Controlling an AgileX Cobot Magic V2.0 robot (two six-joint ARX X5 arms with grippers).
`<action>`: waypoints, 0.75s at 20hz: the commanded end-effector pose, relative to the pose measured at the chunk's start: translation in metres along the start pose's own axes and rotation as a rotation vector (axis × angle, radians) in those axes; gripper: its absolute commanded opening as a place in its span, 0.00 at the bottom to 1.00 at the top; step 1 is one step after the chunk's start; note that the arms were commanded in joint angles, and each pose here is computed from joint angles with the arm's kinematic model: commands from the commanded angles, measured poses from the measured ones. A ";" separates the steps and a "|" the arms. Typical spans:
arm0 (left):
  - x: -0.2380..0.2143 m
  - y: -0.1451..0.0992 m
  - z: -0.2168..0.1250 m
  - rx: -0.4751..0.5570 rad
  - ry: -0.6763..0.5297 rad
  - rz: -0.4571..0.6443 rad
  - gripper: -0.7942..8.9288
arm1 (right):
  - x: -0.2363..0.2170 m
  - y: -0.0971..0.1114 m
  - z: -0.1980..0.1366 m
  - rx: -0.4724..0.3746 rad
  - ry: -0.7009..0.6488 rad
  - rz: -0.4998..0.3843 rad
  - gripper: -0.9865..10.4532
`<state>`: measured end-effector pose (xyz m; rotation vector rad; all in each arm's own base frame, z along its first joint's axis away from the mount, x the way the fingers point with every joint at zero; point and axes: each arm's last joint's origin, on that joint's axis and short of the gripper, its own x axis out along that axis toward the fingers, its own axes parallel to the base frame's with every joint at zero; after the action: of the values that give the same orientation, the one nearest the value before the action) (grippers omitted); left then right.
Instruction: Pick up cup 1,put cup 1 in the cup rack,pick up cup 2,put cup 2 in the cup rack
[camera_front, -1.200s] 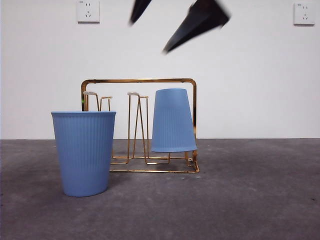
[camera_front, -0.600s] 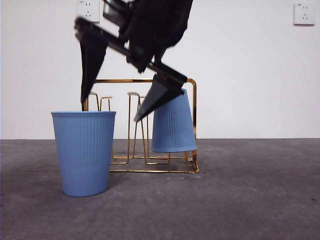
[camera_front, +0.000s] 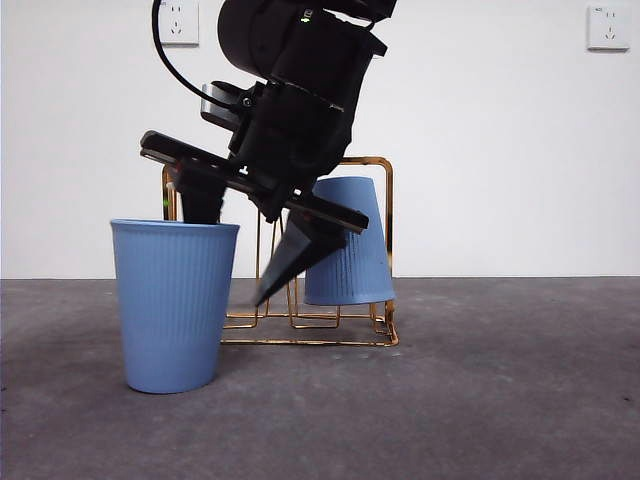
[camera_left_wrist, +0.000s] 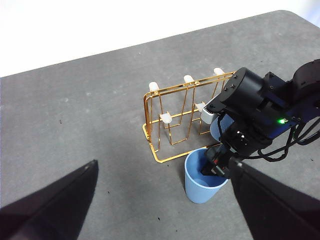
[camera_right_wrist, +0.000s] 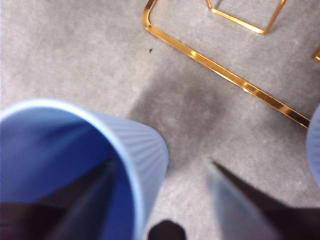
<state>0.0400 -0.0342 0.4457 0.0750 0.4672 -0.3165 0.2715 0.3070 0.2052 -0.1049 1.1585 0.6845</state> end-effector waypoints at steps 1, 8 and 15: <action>0.001 0.000 -0.001 0.011 -0.001 -0.002 0.53 | 0.007 0.002 -0.001 -0.003 -0.007 0.007 0.10; 0.001 0.000 0.000 -0.003 -0.005 -0.003 0.53 | -0.010 0.013 0.001 -0.070 -0.036 0.080 0.08; -0.002 -0.009 0.018 -0.092 -0.147 -0.150 0.53 | -0.164 0.033 -0.002 -0.182 -0.423 0.134 0.08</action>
<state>0.0436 -0.0444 0.4628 -0.0859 0.3513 -0.4364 0.2176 0.2607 0.3531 -0.0156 0.7188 0.8711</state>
